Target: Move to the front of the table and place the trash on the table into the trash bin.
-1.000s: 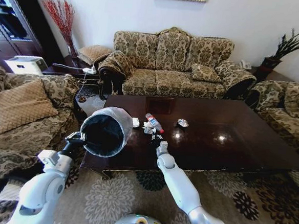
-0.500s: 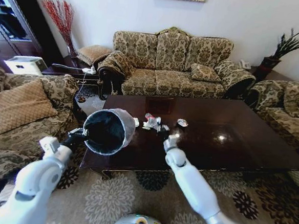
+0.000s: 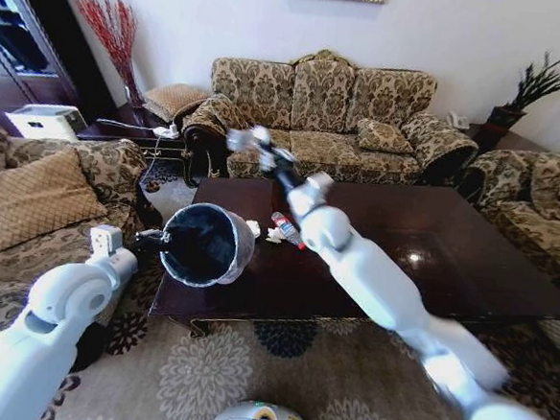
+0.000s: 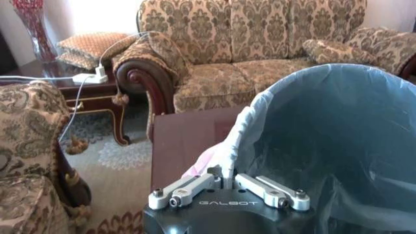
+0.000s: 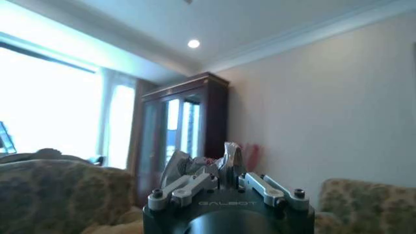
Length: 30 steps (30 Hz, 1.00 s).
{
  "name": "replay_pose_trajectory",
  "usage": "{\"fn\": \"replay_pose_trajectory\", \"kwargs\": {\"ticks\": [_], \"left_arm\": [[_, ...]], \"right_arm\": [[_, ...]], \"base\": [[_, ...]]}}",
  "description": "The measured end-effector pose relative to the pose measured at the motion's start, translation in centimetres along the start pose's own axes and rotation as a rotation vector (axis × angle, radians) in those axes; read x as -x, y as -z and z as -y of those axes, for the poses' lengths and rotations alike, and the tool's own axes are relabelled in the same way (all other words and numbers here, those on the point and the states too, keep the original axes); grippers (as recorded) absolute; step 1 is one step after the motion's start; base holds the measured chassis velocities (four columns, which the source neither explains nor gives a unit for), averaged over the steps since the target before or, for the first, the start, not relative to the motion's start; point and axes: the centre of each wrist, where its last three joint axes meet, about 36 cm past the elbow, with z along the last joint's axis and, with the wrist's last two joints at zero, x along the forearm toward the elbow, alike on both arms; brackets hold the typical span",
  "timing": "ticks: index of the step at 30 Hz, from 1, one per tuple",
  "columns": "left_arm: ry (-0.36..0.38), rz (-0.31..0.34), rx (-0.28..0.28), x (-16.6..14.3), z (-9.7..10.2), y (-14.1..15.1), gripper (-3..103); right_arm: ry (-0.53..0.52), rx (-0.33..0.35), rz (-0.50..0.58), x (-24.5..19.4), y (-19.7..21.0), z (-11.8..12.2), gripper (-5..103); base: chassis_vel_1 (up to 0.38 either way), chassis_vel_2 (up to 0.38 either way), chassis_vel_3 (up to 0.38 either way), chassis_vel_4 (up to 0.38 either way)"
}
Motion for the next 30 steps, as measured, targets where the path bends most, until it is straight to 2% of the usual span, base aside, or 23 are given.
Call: {"fn": "replay_pose_trajectory", "kwargs": {"ticks": [1, 3, 4, 6, 11, 17, 19, 20, 24, 26, 27, 29, 30], "left_arm": [[0.0, 0.0, 0.0, 0.0, 0.0, 0.0, 0], [-0.01, -0.012, 0.002, 0.3, -0.3, 0.2, 0], [-0.01, -0.012, 0.002, 0.3, -0.3, 0.2, 0], [-0.01, -0.015, 0.004, 0.6, -0.6, 0.3, 0], [-0.001, -0.025, 0.011, 1.0, -1.7, 0.7, 0], [0.004, -0.025, 0.012, 1.2, -2.4, 0.9, 0], [0.0, -0.025, 0.011, 1.2, -2.4, 0.9, 0], [0.0, -0.025, 0.011, 1.2, -2.4, 0.9, 0], [0.0, -0.025, 0.0, 1.3, -2.5, 0.7, 0], [0.0, -0.025, -0.004, 1.4, -2.6, 0.7, 0], [-0.001, -0.025, -0.006, 1.4, -2.6, 0.6, 0], [0.0, -0.024, -0.009, 1.5, -2.7, 0.6, 0], [0.001, -0.023, -0.011, 1.5, -2.8, 0.6, 0]], "right_arm": [[0.0, 0.0, 0.0, 0.0, 0.0, 0.0, 8], [0.103, 0.02, -0.055, 0.2, -0.6, -3.8, 8], [0.103, 0.02, -0.055, 0.2, -0.6, -3.8, 8], [0.155, 0.018, -0.1, -0.1, -1.8, -5.7, 8], [0.194, -0.002, -0.177, -1.3, -4.2, -7.4, 8], [0.171, -0.04, -0.233, -2.1, -5.4, -7.9, 4], [0.156, -0.05, -0.241, -2.0, -5.8, -8.0, 13], [0.156, -0.05, -0.241, -2.0, -5.8, -8.0, 13], [0.134, -0.058, -0.242, -2.0, -5.6, -7.7, 35], [0.126, -0.057, -0.237, -2.0, -5.3, -7.3, 35], [0.116, -0.054, -0.231, -1.9, -5.0, -6.9, 46], [0.102, -0.05, -0.223, -1.9, -4.6, -6.5, 46], [0.075, -0.045, -0.209, -1.7, -4.0, -5.7, 57]], "base": [[0.0, 0.0, 0.0, 0.0], [0.0, 0.0, 0.0, 0.0], [0.0, 0.0, 0.0, 0.0], [0.0, 0.0, 0.0, 0.0], [0.0, 0.0, 0.0, 0.0], [0.0, 0.0, 0.0, 0.0], [0.0, 0.0, 0.0, 0.0], [0.0, 0.0, 0.0, 0.0], [0.0, 0.0, 0.0, 0.0], [0.0, 0.0, 0.0, 0.0], [0.0, 0.0, 0.0, 0.0], [0.0, 0.0, 0.0, 0.0], [0.0, 0.0, 0.0, 0.0]]}}
